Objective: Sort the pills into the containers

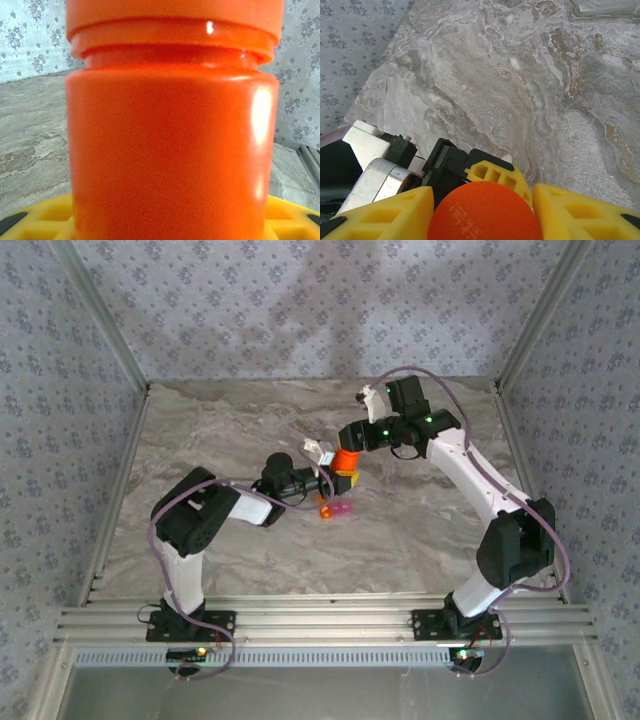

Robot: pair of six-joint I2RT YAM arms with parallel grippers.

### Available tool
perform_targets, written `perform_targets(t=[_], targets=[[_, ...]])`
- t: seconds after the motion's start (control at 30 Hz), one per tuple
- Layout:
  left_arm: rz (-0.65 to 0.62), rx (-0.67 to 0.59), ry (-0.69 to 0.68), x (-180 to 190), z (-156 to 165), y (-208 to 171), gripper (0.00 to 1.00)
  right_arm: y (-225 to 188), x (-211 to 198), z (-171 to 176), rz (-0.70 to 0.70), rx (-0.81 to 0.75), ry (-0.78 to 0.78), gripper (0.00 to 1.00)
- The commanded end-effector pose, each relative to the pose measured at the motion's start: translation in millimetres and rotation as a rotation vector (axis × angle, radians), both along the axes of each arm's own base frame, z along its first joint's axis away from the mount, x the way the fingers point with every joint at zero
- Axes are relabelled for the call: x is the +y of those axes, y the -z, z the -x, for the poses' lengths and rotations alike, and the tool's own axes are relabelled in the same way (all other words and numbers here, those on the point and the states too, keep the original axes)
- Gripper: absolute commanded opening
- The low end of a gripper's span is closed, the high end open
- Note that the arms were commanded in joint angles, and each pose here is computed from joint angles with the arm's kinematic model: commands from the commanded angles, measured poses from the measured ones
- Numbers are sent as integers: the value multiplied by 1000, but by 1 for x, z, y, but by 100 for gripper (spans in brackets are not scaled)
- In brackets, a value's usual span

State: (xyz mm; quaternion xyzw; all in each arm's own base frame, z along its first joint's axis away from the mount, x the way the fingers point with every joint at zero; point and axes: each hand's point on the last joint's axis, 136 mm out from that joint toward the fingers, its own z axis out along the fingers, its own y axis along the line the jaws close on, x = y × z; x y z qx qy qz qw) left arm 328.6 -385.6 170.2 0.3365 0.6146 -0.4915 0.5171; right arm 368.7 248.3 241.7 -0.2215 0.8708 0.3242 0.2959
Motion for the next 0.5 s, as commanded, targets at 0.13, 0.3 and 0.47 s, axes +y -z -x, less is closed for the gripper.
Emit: perform_targets(t=[0.13,0.3,0.47], targets=[[49,-80,12,-4,3,-28,0,26,-5,9,-10,87,144,50],[49,-78,11,-4,2,-28,0,44,-10,12,-27,97,312,51],[47,-77,12,-4,2,-28,0,46,-4,13,-45,94,337,52]])
